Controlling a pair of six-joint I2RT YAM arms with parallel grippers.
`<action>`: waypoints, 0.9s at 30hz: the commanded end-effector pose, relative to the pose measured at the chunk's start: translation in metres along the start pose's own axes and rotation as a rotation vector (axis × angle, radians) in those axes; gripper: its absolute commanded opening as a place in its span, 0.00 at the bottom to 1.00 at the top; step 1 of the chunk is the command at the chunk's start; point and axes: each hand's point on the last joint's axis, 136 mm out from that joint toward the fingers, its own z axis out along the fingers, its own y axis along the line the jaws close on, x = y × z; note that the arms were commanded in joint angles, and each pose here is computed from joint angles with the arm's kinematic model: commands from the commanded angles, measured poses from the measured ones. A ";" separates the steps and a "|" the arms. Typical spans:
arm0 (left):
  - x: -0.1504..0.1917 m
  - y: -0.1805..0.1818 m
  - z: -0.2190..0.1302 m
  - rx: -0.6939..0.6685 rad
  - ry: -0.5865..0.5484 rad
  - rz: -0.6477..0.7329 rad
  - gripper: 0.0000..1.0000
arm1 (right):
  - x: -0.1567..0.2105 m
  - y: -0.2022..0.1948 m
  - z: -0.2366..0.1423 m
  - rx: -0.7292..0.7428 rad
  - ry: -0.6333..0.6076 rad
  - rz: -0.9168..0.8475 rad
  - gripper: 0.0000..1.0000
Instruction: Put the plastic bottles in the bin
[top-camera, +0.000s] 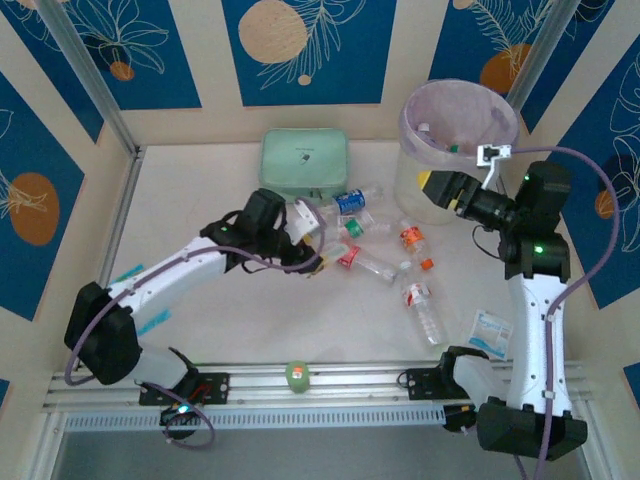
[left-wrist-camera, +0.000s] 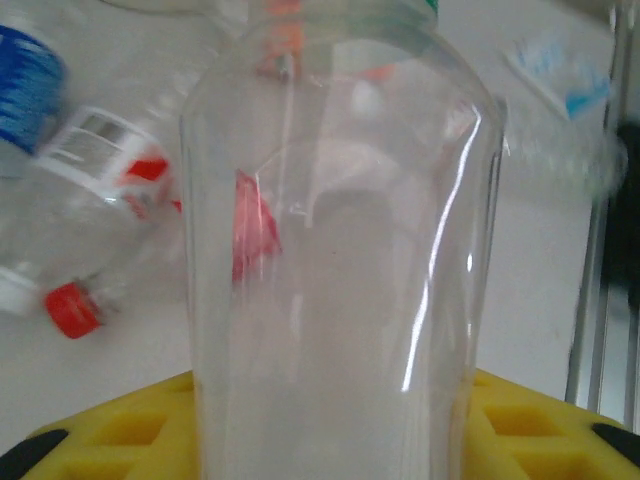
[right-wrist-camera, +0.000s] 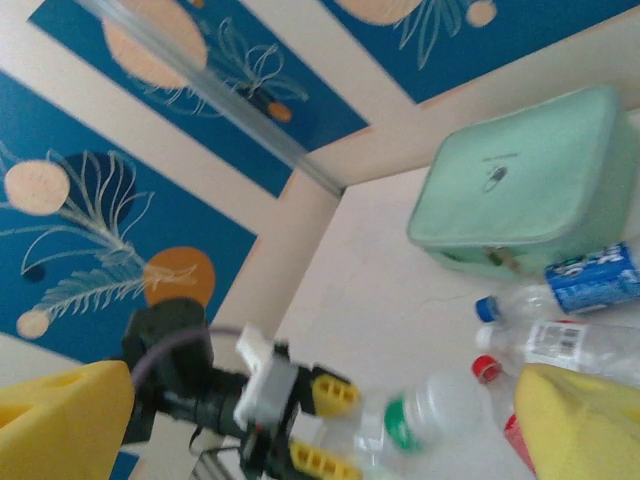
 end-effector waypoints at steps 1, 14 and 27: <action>-0.034 -0.007 -0.009 0.083 -0.191 -0.267 0.25 | 0.020 0.011 0.024 -0.133 0.107 -0.030 0.96; -0.098 -0.020 -0.036 0.679 -0.623 -0.560 0.18 | 0.088 -0.013 0.105 -0.214 0.344 -0.071 0.93; -0.096 -0.033 -0.014 0.650 -0.533 -0.510 0.22 | 0.103 -0.021 0.124 -0.355 0.411 -0.001 0.98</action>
